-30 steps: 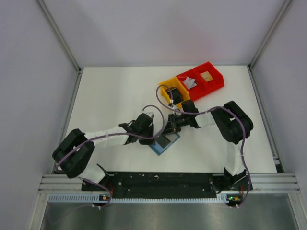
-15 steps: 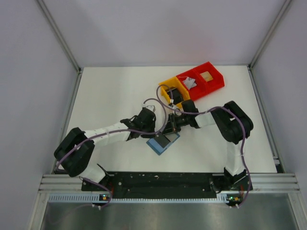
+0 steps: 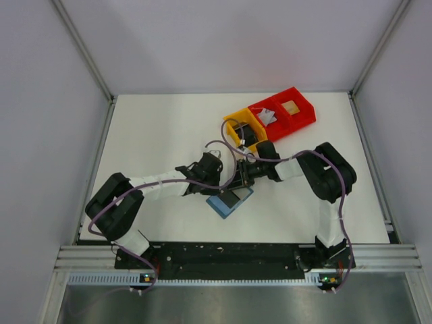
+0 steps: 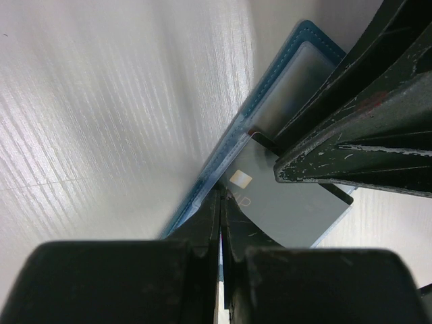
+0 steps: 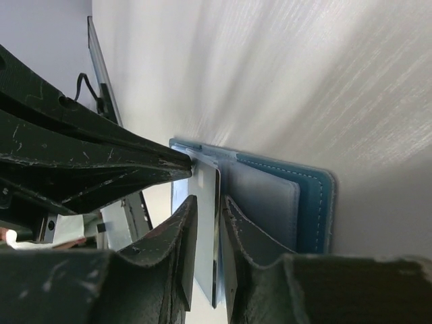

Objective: Take the credit cards out of the card holder
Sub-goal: Remove the credit card from the card holder.

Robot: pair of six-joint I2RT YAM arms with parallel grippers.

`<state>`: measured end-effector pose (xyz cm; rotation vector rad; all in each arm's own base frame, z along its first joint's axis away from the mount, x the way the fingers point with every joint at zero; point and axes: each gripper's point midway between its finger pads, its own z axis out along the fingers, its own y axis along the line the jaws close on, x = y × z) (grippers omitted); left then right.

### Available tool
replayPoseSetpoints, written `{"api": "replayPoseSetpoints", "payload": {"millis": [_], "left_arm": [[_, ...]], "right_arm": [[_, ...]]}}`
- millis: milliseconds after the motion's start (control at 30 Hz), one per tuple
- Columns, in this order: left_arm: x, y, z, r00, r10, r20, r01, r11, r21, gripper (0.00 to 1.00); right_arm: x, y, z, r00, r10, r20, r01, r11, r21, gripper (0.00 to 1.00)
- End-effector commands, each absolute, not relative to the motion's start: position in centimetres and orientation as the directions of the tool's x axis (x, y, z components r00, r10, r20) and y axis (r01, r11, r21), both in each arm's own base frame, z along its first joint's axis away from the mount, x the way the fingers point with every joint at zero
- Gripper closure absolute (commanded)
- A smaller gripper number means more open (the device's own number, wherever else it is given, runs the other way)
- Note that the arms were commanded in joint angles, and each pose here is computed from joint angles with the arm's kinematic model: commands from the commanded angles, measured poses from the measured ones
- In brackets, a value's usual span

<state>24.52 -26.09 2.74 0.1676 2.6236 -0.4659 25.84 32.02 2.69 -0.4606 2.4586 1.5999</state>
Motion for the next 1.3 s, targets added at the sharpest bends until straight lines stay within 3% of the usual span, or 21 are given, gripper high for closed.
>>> {"api": "replayPoseSetpoints", "payload": {"millis": [0, 133, 267, 633, 967, 1267], "left_arm": [[22.5, -24.7, 0.3, -0.921, 0.051, -0.387, 0.166, 0.949, -0.268, 1.0], [21.7, -24.3, -0.1, -0.927, 0.047, -0.371, 0.158, 0.949, -0.273, 1.0], [21.5, -24.1, -0.1, -0.926, 0.045, -0.374, 0.158, 0.947, -0.278, 1.0], [21.2, -24.0, -0.3, -0.93, 0.043, -0.366, 0.154, 0.948, -0.28, 1.0], [20.7, -24.3, -0.3, -0.936, 0.042, -0.35, 0.157, 0.939, -0.307, 1.0], [20.4, -24.6, -0.1, -0.937, 0.051, -0.346, 0.17, 0.93, -0.324, 1.0]], "right_arm": [[26.7, 31.6, 3.3, -0.929, -0.123, -0.35, -0.37, 0.369, 0.853, 0.8], [26.9, 31.2, 3.0, -0.93, -0.115, -0.349, -0.366, 0.389, 0.846, 0.92], [27.0, 31.0, 2.6, -0.931, -0.112, -0.348, -0.363, 0.394, 0.844, 0.98], [26.7, 31.1, 3.8, -0.929, -0.104, -0.356, -0.37, 0.315, 0.874, 1.0], [26.8, 30.4, 2.7, -0.935, -0.111, -0.336, -0.352, 0.393, 0.849, 0.99], [26.3, 28.7, -0.1, -0.929, -0.183, -0.321, -0.367, 0.571, 0.734, 0.99]]}}
